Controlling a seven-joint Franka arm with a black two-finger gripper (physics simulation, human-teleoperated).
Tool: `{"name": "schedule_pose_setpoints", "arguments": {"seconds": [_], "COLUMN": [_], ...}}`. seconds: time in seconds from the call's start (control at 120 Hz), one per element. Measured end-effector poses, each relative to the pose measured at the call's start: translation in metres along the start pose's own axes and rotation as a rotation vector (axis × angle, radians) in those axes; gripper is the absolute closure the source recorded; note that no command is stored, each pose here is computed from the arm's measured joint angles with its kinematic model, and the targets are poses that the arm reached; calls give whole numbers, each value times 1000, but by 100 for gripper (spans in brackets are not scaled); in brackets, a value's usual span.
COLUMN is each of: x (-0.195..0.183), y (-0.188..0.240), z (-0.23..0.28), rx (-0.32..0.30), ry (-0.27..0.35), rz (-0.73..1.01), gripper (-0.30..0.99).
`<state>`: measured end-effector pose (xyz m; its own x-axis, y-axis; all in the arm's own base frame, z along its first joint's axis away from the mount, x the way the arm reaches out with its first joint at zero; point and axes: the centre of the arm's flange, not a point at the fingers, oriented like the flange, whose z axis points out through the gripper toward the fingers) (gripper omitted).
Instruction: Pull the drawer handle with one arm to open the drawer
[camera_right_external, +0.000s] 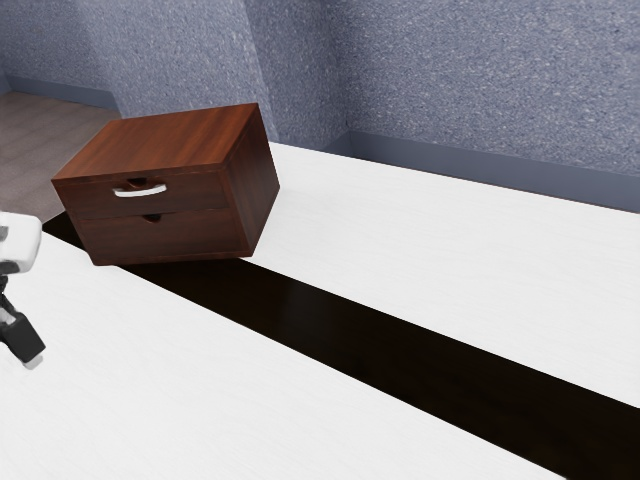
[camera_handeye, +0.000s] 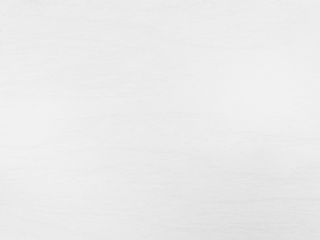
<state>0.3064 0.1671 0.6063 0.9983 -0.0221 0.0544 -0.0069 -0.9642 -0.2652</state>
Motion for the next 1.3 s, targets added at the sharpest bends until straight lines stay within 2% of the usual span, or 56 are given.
{"name": "schedule_pose_setpoints", "arguments": {"seconds": [0.217,0.333,0.467,0.6,0.667,0.742,0.833,1.008,1.133,1.3], "x": [27,41,48,55,60,66,73,75,87,140], "y": [-13,16,15,-2,-10,6,12,-2,-23,-60], "z": [1,-24,-22,-17,-18,-28,-22,-14,-9,13], "rx": [81,101,97,134,158,198,218,261,276,251], "ry": [114,180,201,242,254,270,277,294,285,272], "rz": [297,424,476,533,563,636,704,769,793,833], "gripper": [0,0,0,0,0,0,0,0,0,0]}}
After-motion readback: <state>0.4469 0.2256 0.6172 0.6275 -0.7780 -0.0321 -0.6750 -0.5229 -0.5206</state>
